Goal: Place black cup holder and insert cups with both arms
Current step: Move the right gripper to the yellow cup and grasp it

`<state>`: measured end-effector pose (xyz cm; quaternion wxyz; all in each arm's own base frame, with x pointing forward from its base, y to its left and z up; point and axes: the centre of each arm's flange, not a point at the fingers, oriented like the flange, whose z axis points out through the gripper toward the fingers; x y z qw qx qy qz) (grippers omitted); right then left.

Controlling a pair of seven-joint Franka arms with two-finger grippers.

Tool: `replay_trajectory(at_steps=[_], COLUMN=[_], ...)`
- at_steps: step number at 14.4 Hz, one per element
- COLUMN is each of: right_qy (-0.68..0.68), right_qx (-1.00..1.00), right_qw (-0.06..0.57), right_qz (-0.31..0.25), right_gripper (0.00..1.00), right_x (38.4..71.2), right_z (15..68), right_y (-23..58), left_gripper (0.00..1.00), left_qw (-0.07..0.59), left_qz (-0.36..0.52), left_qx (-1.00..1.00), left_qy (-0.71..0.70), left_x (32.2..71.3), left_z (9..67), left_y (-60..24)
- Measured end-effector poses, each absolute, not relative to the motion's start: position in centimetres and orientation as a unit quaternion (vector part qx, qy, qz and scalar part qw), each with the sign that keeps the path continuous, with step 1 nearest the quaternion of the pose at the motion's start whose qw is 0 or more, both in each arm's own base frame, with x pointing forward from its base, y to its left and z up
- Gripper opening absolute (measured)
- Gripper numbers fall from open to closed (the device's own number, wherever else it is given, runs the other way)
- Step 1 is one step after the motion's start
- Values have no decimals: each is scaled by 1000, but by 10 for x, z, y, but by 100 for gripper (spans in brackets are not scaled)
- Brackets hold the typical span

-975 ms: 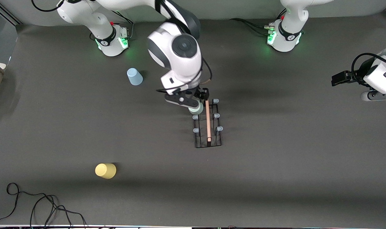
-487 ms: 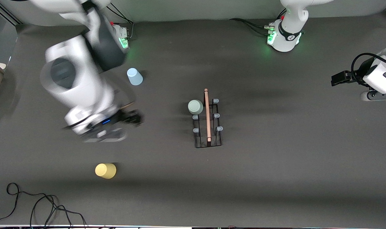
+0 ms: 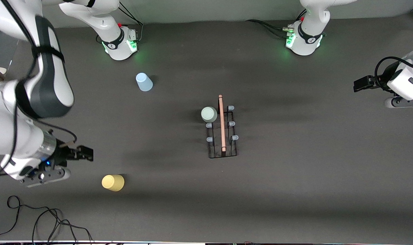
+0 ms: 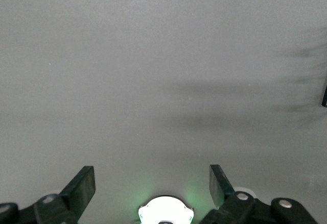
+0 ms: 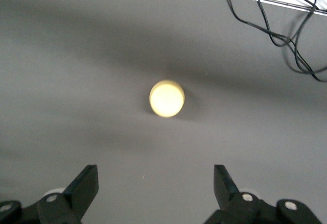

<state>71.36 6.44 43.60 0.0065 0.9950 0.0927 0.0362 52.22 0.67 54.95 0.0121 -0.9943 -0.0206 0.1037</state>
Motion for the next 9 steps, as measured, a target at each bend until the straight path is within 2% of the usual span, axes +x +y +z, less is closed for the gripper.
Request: replay_trajectory(at_steps=[4,9], right_qy=[94,89], right_qx=[994,995], right_qw=[4,-2], right_qz=[46,48], right_gripper=[100,100], right_x=[735,743], right_z=[339,273], right_y=[70,69], left_gripper=[100,100], left_qw=[12,12], left_qz=[104,104], left_qx=[-994,-994], left_qy=[-20,-20], left_x=[522,522], left_z=[549,549], left_y=[7,6])
